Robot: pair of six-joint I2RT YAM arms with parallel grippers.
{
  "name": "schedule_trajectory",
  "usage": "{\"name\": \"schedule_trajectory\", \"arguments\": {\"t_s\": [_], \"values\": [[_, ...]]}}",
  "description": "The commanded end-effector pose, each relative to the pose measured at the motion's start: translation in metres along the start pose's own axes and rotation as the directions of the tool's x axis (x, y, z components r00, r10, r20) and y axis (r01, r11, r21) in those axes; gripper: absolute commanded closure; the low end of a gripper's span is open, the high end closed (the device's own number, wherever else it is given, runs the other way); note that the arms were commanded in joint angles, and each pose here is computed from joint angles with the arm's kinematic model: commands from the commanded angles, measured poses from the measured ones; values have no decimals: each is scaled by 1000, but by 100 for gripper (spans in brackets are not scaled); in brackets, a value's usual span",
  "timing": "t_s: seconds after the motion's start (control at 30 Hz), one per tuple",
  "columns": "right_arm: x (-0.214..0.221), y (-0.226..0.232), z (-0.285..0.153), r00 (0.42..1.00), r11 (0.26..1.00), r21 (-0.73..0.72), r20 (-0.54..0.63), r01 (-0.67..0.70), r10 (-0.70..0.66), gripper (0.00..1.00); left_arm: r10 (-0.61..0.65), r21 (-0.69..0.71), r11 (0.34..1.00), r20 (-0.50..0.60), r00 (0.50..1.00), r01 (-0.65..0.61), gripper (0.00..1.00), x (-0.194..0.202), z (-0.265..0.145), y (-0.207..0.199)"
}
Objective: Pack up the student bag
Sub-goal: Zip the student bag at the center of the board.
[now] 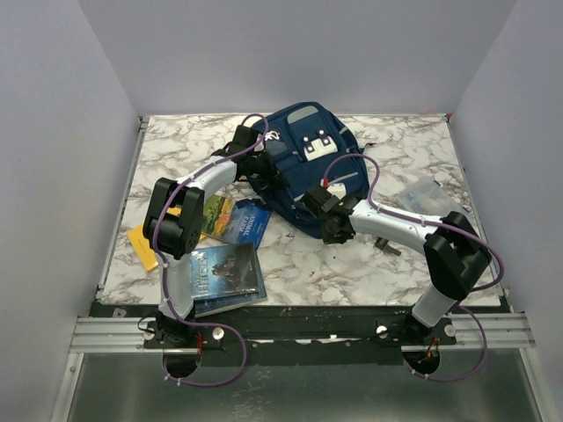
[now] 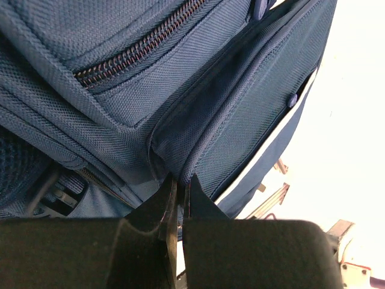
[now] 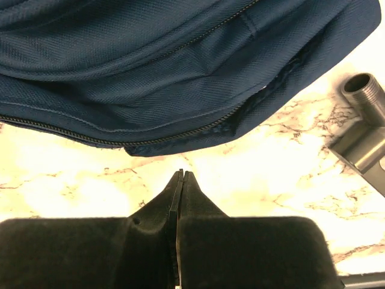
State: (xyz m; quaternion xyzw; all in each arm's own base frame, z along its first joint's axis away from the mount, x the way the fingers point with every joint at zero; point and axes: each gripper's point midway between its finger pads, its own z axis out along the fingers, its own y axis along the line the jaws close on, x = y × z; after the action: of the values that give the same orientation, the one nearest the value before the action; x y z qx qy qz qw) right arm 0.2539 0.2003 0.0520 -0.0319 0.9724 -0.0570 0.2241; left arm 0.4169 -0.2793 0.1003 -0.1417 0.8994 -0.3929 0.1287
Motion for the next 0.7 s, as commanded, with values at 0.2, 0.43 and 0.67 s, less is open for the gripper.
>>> {"name": "schedule_trajectory", "arguments": {"t_s": [0.2, 0.43, 0.67], "values": [[-59, 97, -70, 983, 819, -573, 126, -38, 134, 72, 6, 86, 996, -18, 1000, -5, 100, -3, -11, -20], [-98, 104, -40, 944, 900, -408, 207, -154, 256, 48, -52, 83, 995, -57, 997, 56, 100, 6, -9, -19], [-105, 89, -21, 893, 939, -174, 296, -297, 338, 49, -131, 62, 989, -87, 988, 136, 100, 12, -5, -13]]}}
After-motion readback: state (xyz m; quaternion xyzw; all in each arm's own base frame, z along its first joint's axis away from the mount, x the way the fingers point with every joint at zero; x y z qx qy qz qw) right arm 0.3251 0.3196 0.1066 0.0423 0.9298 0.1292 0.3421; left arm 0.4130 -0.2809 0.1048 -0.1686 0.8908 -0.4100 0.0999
